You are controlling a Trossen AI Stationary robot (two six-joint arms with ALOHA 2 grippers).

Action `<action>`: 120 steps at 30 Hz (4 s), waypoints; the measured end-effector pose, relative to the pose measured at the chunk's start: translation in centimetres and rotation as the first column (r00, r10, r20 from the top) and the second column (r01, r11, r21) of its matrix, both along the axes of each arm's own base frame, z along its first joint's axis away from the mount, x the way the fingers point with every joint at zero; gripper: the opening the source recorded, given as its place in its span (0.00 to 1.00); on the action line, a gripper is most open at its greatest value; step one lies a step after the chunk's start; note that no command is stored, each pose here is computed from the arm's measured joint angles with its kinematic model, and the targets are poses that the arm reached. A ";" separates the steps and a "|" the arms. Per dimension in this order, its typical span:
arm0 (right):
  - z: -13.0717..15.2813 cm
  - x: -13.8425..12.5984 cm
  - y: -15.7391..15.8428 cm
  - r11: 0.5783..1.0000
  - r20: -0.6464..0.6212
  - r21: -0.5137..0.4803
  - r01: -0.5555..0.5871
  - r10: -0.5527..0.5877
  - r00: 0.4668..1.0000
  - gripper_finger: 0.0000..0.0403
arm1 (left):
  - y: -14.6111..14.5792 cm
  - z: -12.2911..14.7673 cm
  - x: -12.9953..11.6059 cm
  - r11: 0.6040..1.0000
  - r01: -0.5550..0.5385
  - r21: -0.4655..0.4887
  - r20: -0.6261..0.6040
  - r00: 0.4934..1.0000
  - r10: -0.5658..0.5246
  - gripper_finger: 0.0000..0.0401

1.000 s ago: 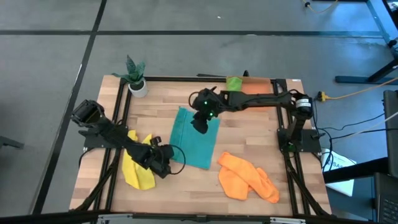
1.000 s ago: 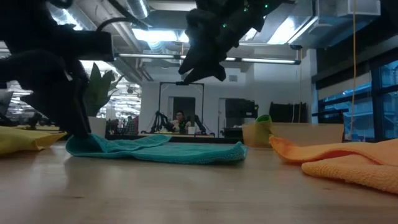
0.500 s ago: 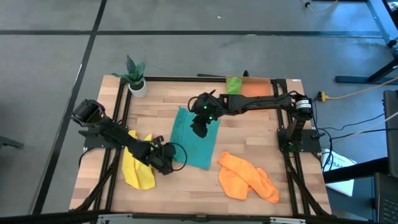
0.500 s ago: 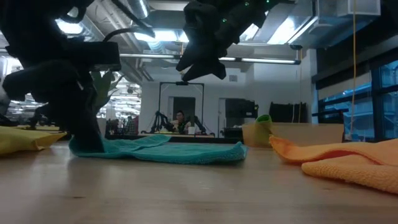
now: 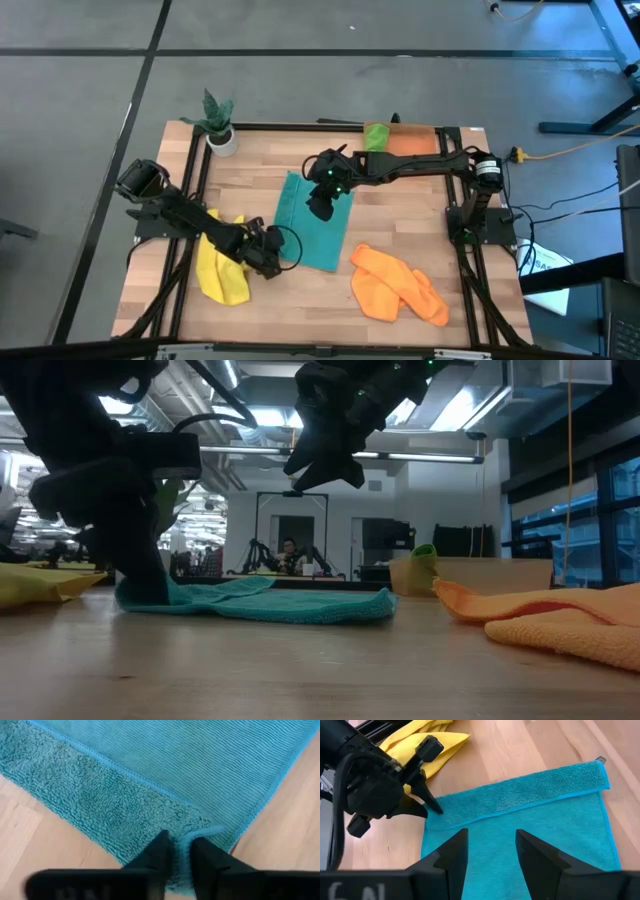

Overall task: Roll microfiber towels into tight, uniform cylinder then place into a basket
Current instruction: Fold the blue towel

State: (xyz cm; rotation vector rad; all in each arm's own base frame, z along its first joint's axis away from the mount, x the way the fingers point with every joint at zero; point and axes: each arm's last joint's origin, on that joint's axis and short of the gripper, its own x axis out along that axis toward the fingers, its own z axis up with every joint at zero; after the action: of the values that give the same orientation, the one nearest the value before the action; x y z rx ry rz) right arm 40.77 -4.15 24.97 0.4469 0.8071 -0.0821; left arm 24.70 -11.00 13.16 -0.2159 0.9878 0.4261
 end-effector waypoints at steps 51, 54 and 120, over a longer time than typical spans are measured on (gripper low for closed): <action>-7.0 -0.7 7.8 0.792 -0.261 -0.258 -0.553 0.494 0.829 0.41 | -2.2 -0.1 -3.7 0.512 -0.735 -0.445 0.180 0.487 0.855 0.00; -8.9 -0.6 7.6 0.815 -0.277 -0.264 -0.516 0.449 0.850 0.41 | -2.2 -0.2 -3.7 0.525 -0.731 -0.436 0.168 0.507 0.846 0.00; -13.4 0.1 7.4 0.865 -0.304 -0.201 -0.460 0.391 0.869 0.25 | 0.1 6.2 -7.7 0.631 -0.774 -0.049 -0.156 0.630 0.761 0.20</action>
State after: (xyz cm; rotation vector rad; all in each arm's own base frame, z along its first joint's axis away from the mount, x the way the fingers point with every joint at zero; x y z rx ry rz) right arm 40.88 3.22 11.58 -0.0121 1.1173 0.1708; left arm 16.95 -10.93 19.32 -0.7445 1.0054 1.1953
